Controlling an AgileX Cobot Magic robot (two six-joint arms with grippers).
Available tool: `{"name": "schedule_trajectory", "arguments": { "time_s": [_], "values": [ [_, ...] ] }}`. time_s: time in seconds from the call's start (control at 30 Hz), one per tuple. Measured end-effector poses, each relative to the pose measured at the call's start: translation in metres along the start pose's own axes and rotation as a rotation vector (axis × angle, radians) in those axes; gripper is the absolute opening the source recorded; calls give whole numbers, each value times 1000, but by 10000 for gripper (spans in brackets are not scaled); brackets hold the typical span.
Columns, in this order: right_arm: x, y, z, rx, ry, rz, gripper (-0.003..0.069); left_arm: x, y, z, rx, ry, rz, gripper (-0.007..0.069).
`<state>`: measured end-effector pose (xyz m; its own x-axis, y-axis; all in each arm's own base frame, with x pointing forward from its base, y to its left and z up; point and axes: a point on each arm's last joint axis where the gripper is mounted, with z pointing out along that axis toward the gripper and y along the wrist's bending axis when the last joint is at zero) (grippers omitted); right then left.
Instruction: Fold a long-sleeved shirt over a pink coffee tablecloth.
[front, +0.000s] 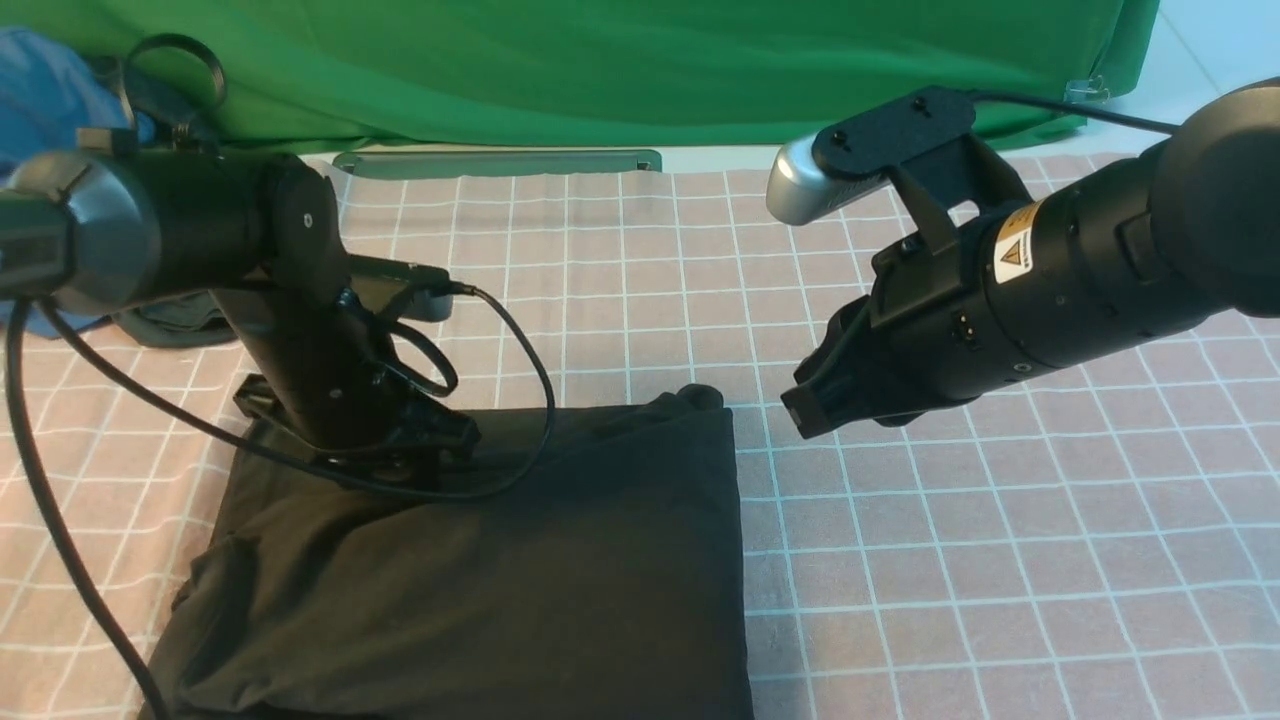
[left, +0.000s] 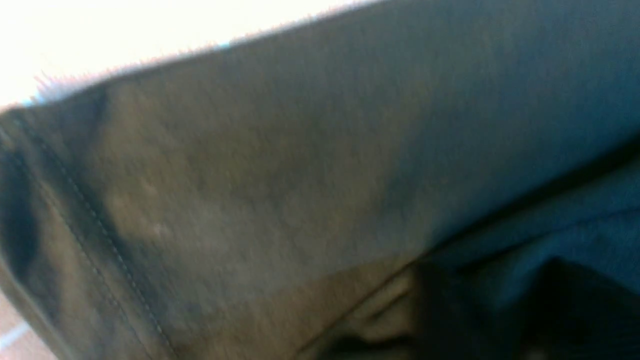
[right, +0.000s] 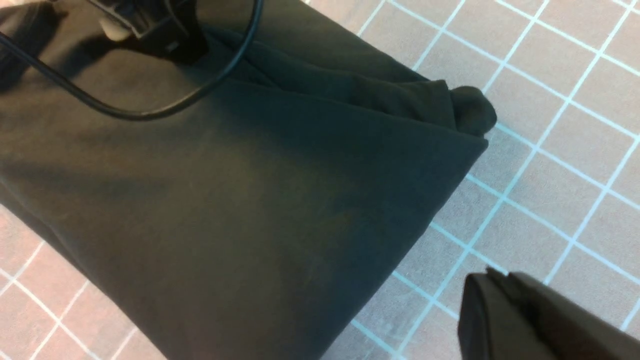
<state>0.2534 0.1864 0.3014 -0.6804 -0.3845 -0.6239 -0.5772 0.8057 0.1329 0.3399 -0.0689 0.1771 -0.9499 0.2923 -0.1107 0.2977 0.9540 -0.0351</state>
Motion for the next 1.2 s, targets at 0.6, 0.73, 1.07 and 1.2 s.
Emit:
{"name": "schedule_trajectory", "arguments": {
  "time_s": [0.6, 0.73, 1.07, 1.2],
  "values": [
    [0, 0, 0, 0, 0, 0, 88, 7, 4, -44, -80, -105, -81, 28],
    [0, 0, 0, 0, 0, 0, 90, 7, 5, -43, -92, -100, -89, 28],
    [0, 0, 0, 0, 0, 0, 91, -2, 8, -26, -108, -118, -115, 33],
    [0, 0, 0, 0, 0, 0, 91, -3, 15, -25, -183, -126, -137, 79]
  ]
}}
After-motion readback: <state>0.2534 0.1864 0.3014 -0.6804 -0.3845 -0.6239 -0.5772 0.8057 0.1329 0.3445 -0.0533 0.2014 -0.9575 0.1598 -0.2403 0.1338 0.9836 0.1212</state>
